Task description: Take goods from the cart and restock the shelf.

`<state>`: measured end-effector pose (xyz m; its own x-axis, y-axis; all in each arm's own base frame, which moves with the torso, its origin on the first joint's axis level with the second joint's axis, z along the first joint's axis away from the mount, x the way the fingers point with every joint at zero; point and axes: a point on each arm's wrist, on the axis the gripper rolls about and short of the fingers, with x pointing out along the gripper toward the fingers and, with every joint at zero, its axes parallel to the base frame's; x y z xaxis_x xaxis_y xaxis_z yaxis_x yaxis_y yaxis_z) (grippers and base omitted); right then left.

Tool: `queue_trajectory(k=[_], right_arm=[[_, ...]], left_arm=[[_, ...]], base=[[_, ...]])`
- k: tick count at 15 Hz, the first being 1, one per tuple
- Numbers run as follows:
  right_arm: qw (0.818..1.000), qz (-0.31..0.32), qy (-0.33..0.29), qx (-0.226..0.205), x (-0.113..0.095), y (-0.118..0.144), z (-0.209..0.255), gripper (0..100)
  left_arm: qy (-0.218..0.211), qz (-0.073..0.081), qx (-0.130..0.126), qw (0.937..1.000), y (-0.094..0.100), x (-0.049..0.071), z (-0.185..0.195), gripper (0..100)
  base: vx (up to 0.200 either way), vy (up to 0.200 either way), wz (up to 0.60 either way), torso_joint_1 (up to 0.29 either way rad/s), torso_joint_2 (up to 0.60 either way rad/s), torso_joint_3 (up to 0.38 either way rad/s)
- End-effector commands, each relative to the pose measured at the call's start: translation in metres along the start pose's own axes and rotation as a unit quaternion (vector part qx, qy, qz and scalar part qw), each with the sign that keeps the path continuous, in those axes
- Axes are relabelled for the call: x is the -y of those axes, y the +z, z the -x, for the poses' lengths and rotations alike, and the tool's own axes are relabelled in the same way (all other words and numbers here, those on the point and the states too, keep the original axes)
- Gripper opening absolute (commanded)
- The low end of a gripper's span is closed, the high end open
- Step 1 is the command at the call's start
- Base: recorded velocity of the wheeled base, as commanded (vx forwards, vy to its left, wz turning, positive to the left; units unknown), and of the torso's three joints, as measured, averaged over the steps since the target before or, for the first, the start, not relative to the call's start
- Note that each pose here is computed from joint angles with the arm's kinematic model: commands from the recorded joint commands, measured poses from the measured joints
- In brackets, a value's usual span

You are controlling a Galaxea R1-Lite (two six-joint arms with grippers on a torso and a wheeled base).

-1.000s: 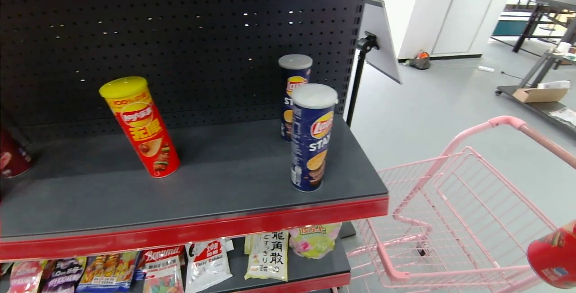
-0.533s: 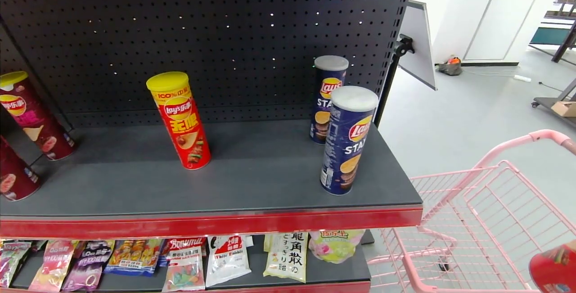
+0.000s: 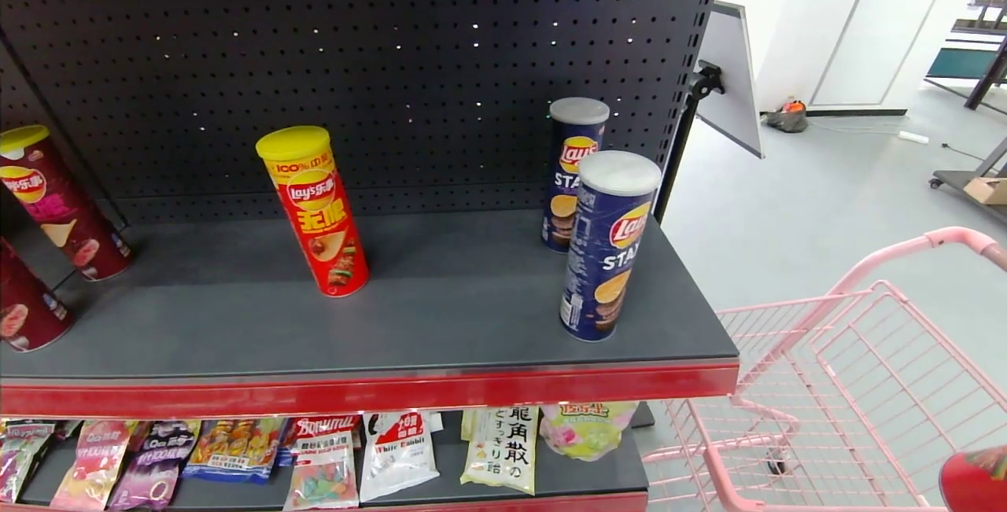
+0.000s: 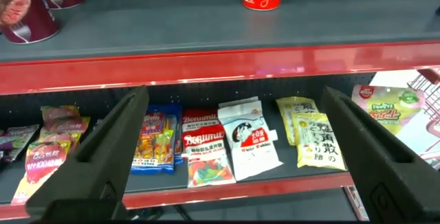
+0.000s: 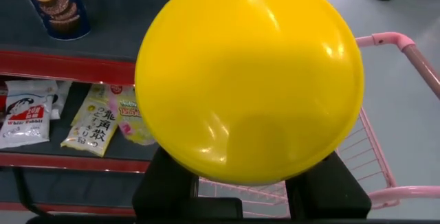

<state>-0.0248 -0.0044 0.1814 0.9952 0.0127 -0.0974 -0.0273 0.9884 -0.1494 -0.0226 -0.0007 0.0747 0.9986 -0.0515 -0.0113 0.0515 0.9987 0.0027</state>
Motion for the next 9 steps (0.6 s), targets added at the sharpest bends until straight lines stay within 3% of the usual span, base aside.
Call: queue_trajectory(k=[1,9], right_arm=[[1.000,0.000,0.000,0.005,-0.0001,-0.0020,0.0021,0],[1.000,-0.001,-0.003,0.002,-0.0004,-0.0043,0.0015,0]], left_arm=[[0.000,0.000,-0.001,1.0000,-0.0001,0.0000,-0.0001,100],[0.000,-0.001,0.000,1.0000,0.0001,0.0000,-0.0001,100]], base=[[0.000,0.200,0.00,-0.002,0.00,0.012],[0.000,0.200,0.00,0.004,0.00,0.002]])
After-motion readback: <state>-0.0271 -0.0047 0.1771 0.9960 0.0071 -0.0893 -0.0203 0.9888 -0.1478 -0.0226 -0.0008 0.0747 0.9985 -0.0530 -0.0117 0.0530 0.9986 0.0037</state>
